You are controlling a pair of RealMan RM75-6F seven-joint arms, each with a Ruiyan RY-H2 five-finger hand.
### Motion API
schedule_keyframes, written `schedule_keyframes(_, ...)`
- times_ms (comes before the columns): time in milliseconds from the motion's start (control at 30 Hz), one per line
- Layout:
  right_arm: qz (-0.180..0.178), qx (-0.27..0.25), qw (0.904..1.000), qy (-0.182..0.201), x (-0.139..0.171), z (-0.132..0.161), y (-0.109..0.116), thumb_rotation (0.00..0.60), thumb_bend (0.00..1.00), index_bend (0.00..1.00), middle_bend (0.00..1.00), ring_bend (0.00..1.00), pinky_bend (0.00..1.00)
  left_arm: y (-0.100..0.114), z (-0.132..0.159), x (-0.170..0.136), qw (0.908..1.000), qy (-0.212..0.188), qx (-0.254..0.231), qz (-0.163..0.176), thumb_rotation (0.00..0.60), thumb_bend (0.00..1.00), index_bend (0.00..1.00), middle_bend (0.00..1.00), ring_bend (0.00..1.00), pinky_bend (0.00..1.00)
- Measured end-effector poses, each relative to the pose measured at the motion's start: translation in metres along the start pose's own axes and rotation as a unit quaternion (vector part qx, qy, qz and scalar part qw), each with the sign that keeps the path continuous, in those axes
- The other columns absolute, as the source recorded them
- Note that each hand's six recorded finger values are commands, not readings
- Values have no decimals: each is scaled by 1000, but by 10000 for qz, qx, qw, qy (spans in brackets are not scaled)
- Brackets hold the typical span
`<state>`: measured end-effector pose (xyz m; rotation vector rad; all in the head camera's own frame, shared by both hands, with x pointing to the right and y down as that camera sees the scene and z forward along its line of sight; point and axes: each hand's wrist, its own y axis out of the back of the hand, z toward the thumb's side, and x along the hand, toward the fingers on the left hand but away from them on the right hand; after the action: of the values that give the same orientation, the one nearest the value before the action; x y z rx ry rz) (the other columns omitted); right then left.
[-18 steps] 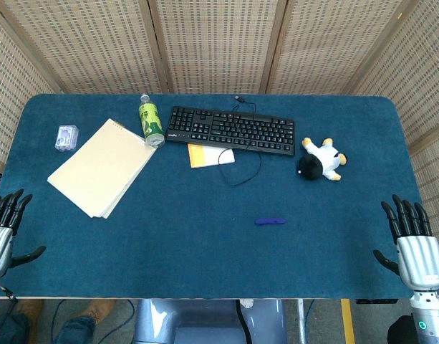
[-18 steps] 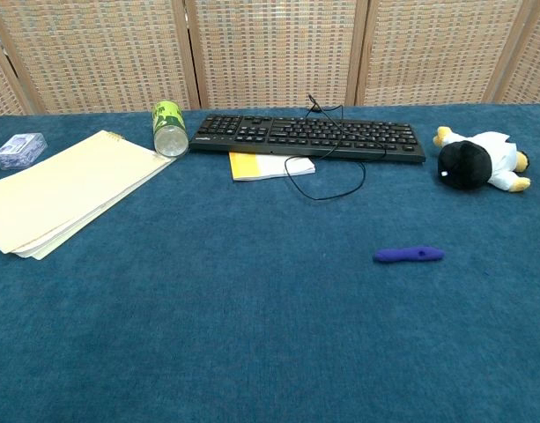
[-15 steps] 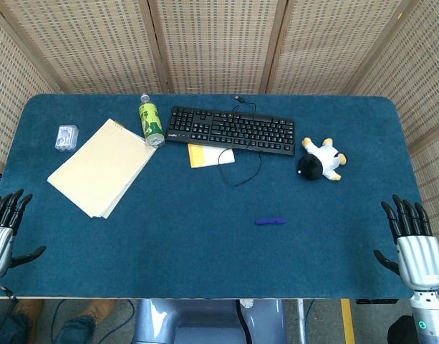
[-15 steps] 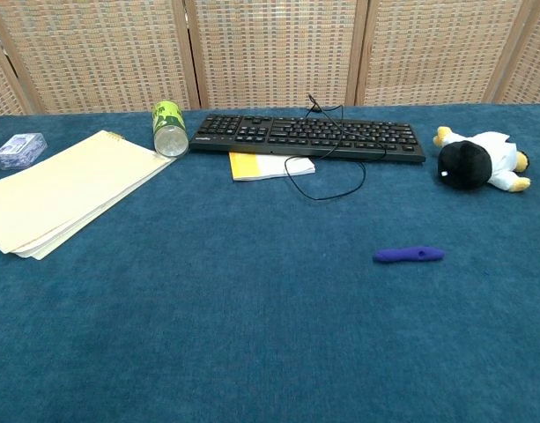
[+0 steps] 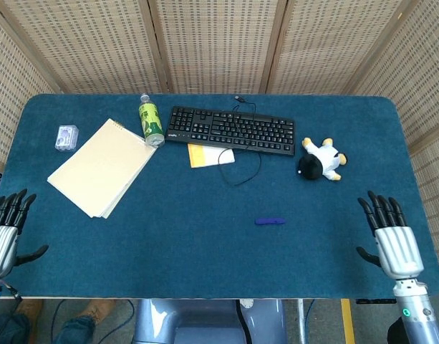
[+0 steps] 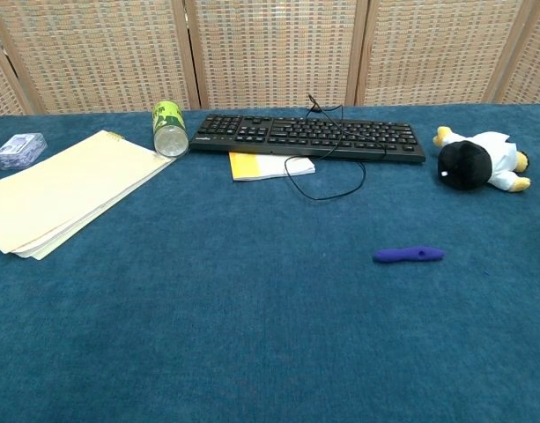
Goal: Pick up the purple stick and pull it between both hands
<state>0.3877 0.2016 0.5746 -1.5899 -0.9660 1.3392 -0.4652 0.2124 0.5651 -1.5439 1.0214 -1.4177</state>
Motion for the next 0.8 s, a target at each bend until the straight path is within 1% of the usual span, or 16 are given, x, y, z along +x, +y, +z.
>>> schedule_keyframes(67, 312, -207, 9991, 216, -20, 14, -8, 600, 20, 120, 0, 0, 0, -1, 1, 2, 10000, 6, 16, 28, 600, 0, 0, 0, 0, 0)
schedule_keyframes(133, 638, -391, 9963, 418, -40, 28, -16, 600, 108, 193, 0, 0, 0, -2, 0, 3, 10000, 13, 41, 32, 600, 0, 0, 0, 0, 0)
schedule_keyframes(233, 995, -614, 9913, 606, -70, 48, -26, 600, 241, 259, 0, 0, 0, -5, -2, 5, 10000, 45, 73, 4, 600, 0, 0, 0, 0, 0)
schedule_keyframes(300, 1138, -759, 9887, 615, -85, 58, -32, 600, 295, 278, 0, 0, 0, -8, -3, 7, 9999, 82, 86, -34, 600, 0, 0, 0, 0, 0)
schedule_keyframes(367, 1314, -936, 9853, 566, -99, 68, -43, 600, 325, 291, 0, 0, 0, -10, -4, 9, 9999, 103, 115, -67, 600, 0, 0, 0, 0, 0)
schedule_keyframes(467, 1589, -1188, 9790, 473, -112, 82, -64, 600, 346, 316, 0, 0, 0, -13, -5, 11, 9998, 101, 132, -88, 600, 0, 0, 0, 0, 0)
schedule_keyframes(567, 1723, -1307, 9754, 423, -116, 90, -78, 600, 379, 350, 0, 0, 0, -13, -5, 12, 9998, 101, 153, -66, 600, 0, 0, 0, 0, 0)
schedule_keyframes(667, 1879, -1340, 9720, 452, -118, 99, -93, 600, 399, 361, 0, 0, 0, -13, -6, 13, 9998, 120, 139, -38, 600, 0, 0, 0, 0, 0)
schedule_keyframes(800, 1992, -1250, 9707, 491, -121, 108, -111, 600, 427, 378, 0, 0, 0, -13, -6, 13, 9998, 127, 149, -48, 600, 0, 0, 0, 0, 0)
